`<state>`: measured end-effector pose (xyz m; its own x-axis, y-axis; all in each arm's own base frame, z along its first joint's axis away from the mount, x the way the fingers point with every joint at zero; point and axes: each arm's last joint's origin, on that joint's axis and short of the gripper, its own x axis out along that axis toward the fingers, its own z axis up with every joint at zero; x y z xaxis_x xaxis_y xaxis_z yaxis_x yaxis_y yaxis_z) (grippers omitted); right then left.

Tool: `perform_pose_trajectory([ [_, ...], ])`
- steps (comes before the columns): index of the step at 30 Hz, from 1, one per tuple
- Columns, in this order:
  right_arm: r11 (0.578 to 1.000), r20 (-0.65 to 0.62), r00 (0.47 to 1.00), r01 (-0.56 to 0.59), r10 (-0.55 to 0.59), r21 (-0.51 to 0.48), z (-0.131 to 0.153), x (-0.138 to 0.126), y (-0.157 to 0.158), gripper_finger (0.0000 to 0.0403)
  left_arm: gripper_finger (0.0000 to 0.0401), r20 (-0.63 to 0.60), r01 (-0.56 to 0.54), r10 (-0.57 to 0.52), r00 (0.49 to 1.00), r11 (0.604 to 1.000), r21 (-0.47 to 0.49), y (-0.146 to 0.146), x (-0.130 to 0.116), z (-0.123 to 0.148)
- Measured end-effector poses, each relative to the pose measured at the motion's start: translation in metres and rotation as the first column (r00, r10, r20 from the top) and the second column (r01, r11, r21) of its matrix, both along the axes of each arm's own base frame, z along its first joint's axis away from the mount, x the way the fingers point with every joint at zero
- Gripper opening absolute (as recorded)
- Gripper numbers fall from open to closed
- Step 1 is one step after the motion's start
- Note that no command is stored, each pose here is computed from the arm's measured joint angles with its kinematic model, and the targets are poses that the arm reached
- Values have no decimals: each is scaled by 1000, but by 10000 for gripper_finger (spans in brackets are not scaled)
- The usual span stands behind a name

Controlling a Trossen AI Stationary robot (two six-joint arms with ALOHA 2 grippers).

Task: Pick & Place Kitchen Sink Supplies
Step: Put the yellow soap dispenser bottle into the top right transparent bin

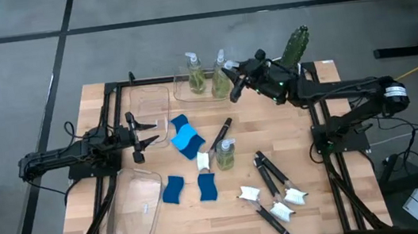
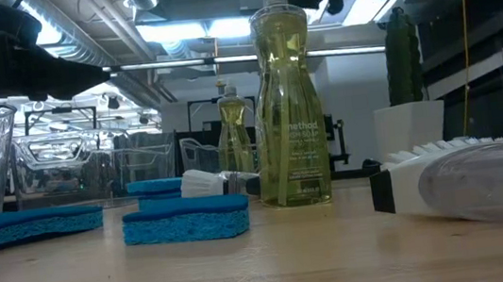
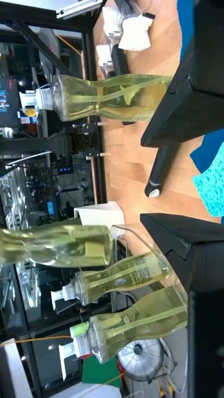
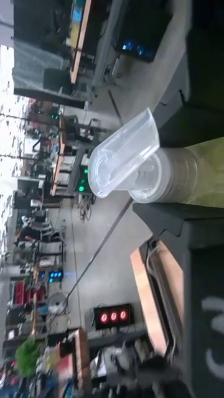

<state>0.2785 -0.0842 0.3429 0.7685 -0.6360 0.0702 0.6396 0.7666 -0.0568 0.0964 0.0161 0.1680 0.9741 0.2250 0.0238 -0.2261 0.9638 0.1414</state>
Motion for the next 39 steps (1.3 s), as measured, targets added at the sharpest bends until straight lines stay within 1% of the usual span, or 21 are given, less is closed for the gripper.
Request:
perform_pose_trajectory([
  [5,999,-32,998,51,-51,5,-11,6,-17,120,179,0,0,0,1000,1000,0,0,0,0],
  [13,998,-68,998,9,-5,55,-33,18,-35,120,180,0,0,0,1000,1000,0,0,0,0],
  [26,993,-175,985,22,-1,116,-72,40,-44,120,179,0,0,0,1000,1000,0,0,0,0],
  [32,989,-190,982,29,-1,142,-82,44,-45,130,179,1,1,-1,1000,1000,0,0,0,0],
  [39,990,-180,984,28,-3,137,-80,44,-46,154,178,0,1,-1,1000,1000,0,0,0,0],
])
